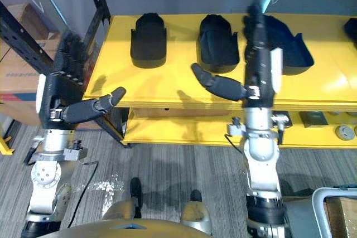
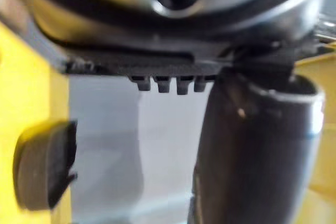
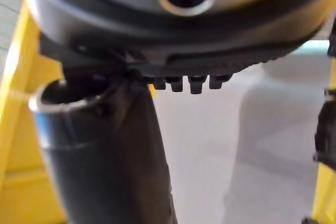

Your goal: Walk over and take three plastic housings, then place them on the shelf

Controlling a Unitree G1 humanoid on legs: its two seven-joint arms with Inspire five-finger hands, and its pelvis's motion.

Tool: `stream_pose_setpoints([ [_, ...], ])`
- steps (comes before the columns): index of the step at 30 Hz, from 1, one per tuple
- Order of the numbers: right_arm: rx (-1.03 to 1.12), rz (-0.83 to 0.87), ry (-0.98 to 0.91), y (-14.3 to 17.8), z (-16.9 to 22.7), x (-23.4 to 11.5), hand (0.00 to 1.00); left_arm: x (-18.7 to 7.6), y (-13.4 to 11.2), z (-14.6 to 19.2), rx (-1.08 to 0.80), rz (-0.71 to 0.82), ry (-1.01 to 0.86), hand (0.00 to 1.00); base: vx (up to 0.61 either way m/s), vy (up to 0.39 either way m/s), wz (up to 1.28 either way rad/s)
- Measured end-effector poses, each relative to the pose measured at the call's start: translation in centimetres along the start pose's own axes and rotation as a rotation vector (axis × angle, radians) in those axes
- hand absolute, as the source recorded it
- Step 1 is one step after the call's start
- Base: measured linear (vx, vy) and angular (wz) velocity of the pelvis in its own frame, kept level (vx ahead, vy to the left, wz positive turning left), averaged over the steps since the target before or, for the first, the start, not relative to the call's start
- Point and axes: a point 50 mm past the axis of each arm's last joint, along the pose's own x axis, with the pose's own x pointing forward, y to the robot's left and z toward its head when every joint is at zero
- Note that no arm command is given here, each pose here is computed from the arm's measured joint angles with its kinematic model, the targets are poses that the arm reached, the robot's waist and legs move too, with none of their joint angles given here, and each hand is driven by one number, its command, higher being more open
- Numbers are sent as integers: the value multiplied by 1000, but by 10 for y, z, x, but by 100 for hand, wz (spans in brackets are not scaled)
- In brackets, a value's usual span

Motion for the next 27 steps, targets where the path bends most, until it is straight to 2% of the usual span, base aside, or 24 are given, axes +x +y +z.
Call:
stream_pose_setpoints([
  [1, -24, -20, 17, -5, 0, -6, 100, -2, 4, 0, 58, 54, -4, 100, 33, -18, -4],
  [3, -109, -112, 127, -22, -9, -33, 100, -13, 26, 1, 277, 281, -34, 100, 16, -7, 0],
  [4, -132, -146, 158, -26, -11, -41, 100, -17, 32, 2, 332, 340, -44, 100, 0, 0, 0],
  [7, -183, -365, 388, -46, -24, -97, 100, -50, 63, 6, 541, 651, -43, 100, 27, -21, -16],
  [12, -188, -551, 723, -47, -40, -174, 100, -84, 76, 12, 599, 884, -31, 100, 16, -18, -10],
  [14, -205, -573, 866, -45, -50, -201, 100, -93, 78, 6, 608, 886, 6, 100, -23, -10, 1],
  [16, -218, -586, 1013, -43, -64, -228, 100, -106, 81, -12, 603, 854, 127, 100, -26, -4, 3],
  [17, -201, -608, 1146, -38, -77, -251, 100, -123, 83, -35, 568, 808, 316, 100, -13, 4, 4],
  [19, -185, -630, 1282, -30, -91, -273, 100, -145, 81, -64, 471, 767, 546, 100, -19, 10, 3],
  [21, -131, -656, 1503, -14, -104, -306, 100, -184, 66, -103, 318, 642, 917, 100, -37, 5, 7],
  [22, -108, -658, 1547, -10, -105, -311, 100, -194, 60, -111, 275, 594, 1006, 100, -23, 5, 8],
  [24, -27, -619, 1670, 4, -111, -326, 100, -235, 38, -133, 97, 449, 1310, 100, -2, 55, 2],
  [26, 48, -601, 1730, 12, -116, -333, 100, -261, 28, -139, -6, 379, 1484, 100, 14, 49, -4],
  [27, 99, -608, 1758, 17, -117, -336, 100, -264, 28, -144, -85, 382, 1532, 100, 27, 49, -2],
])
